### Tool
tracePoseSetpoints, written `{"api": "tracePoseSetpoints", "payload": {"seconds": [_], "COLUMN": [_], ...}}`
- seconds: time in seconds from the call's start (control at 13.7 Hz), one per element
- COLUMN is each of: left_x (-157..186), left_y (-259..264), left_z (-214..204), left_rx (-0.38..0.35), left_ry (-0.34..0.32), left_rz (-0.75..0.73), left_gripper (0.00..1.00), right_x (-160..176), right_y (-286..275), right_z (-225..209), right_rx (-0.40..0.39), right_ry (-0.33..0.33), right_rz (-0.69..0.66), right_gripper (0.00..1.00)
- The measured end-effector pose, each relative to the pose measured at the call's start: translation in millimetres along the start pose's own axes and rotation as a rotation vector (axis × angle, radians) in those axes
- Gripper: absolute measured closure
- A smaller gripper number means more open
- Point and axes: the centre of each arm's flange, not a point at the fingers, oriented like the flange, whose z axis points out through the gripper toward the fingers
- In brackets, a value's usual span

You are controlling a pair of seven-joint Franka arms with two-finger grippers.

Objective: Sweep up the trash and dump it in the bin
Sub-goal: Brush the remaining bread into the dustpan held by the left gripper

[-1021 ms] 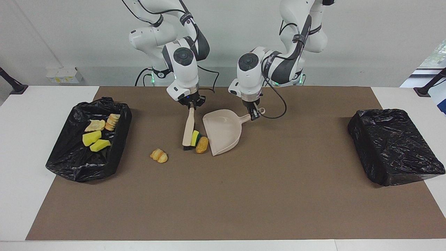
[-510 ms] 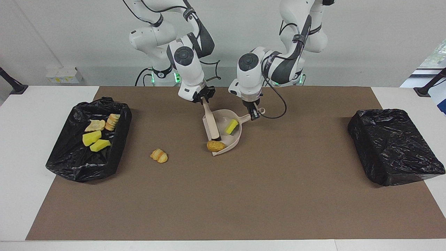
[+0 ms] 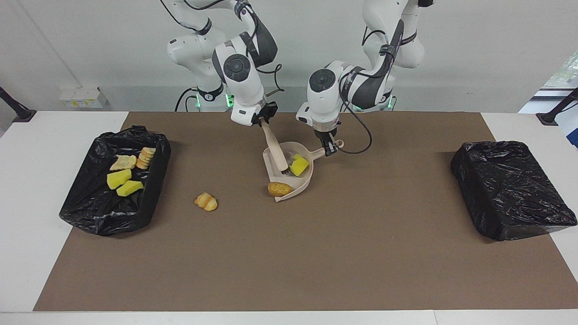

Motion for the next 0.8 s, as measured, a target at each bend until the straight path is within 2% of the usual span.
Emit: {"api": "tracePoseSetpoints", "payload": {"seconds": [0.15,0.36,0.51,0.8], "left_x": [2,4,4,5], "left_y": [-1,-1,0,2], "left_z": [-1,0,2,4], "left_rx": [0.010,-0.008,-0.017,-0.021], "left_ry": [0.018,0.044,0.044,0.039], "left_rz": [-0.045,-0.188,-0.207,-0.208], "left_gripper": [0.68,0.68,0.68,0.68], "right_x": [4,11,17,37], "right_y": [40,103,138,152], "right_z": [-2,-2,3,43], "right_rx": [-0.046,-0.137,-0.177,-0.231], "right_ry": [0.026,0.086,0.118,0.146], "right_rz": [0.055,0.128,0.166,0.178], "right_gripper": [0.74,0.74,0.74,0.74]}}
